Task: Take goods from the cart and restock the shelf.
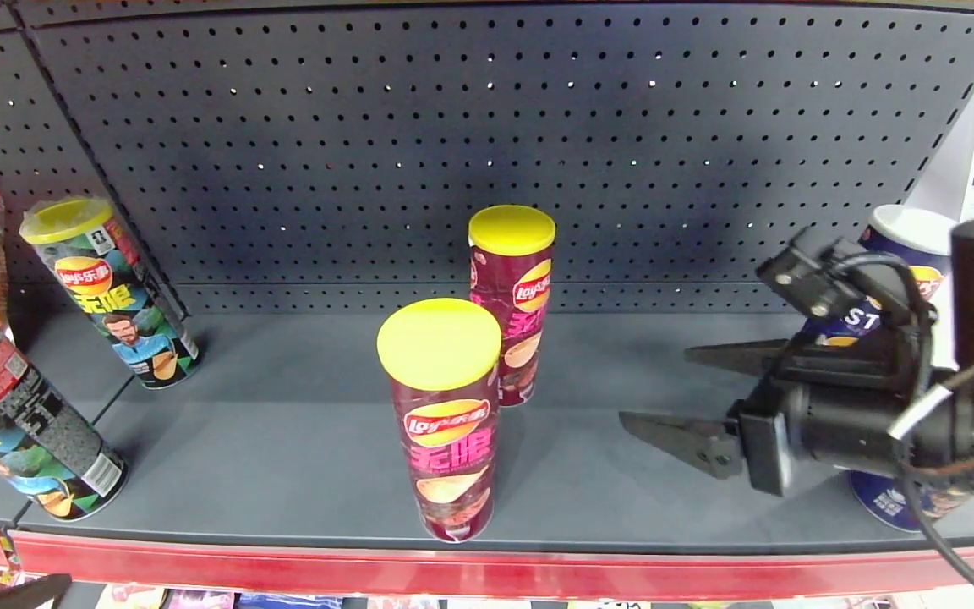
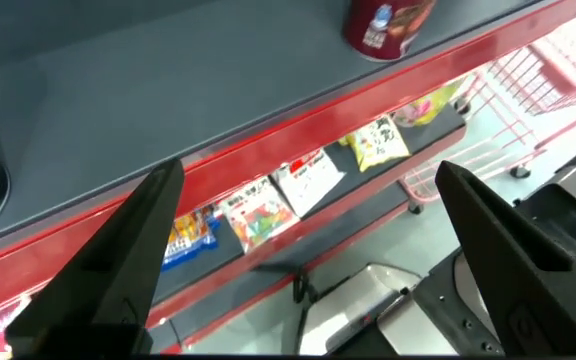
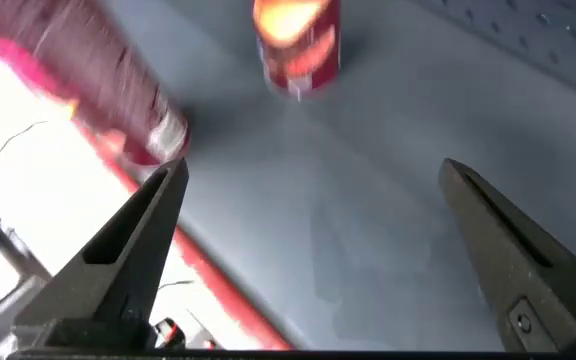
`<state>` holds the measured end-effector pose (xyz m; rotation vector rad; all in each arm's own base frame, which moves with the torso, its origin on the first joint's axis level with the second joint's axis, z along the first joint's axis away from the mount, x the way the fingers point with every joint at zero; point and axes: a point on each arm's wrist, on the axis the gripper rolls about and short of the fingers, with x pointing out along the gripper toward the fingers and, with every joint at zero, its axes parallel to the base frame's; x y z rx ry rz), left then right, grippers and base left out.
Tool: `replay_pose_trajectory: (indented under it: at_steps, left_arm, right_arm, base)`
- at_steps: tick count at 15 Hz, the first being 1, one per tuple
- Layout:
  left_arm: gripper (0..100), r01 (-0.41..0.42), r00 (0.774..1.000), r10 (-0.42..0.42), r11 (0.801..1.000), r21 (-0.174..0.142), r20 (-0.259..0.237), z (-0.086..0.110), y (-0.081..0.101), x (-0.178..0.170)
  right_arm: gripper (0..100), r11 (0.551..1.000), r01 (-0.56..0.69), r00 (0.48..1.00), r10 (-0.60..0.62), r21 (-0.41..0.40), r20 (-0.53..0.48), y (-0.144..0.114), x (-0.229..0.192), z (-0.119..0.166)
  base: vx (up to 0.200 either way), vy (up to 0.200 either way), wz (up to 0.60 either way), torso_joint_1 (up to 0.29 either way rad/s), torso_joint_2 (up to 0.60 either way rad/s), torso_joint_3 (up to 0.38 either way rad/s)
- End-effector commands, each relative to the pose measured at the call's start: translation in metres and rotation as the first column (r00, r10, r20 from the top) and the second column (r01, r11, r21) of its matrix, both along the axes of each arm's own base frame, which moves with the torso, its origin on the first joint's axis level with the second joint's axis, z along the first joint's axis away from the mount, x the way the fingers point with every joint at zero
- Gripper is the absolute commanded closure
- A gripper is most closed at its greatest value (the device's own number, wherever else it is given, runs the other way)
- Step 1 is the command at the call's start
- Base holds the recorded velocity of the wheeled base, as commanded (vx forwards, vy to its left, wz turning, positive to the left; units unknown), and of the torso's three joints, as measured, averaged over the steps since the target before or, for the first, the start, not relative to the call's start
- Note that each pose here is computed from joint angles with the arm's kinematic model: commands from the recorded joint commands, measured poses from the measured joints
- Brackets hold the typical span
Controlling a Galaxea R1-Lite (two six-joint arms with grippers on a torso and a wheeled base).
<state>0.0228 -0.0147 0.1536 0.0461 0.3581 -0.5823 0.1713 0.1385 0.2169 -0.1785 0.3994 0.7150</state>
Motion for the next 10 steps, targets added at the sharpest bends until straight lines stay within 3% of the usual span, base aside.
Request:
replay_pose_trajectory:
  at_steps: [1,4,8,10]
  left_arm:
    - [0,-0.009,0.997,0.012,0.999,0.042,-0.078,-0.002,-0.007,0.014]
    - [0,-0.014,0.992,0.023,0.997,0.073,-0.124,-0.001,-0.015,0.031]
    - [0,-0.047,0.987,0.062,0.994,0.102,-0.145,-0.002,-0.029,0.063]
    - [0,-0.048,0.979,0.073,0.99,0.131,-0.189,-0.002,-0.041,0.088]
  right_arm:
    - [0,0.999,0.007,0.997,-0.01,0.048,0.073,-0.043,-0.053,0.0]
    - [0,0.996,0.043,0.99,-0.054,0.082,0.134,-0.081,-0.098,-0.021]
    - [0,0.967,0.205,0.943,-0.237,0.153,0.234,-0.116,-0.133,-0.033]
    - [0,0.943,0.283,0.915,-0.32,0.172,0.245,-0.13,-0.151,-0.039]
  base:
    - [0.0,0.0,0.0,0.0,0.0,0.0]
    - [0.0,0.0,0.0,0.0,0.0,0.0]
    - [0.0,0.0,0.0,0.0,0.0,0.0]
    - [0.0,0.0,0.0,0.0,0.0,0.0]
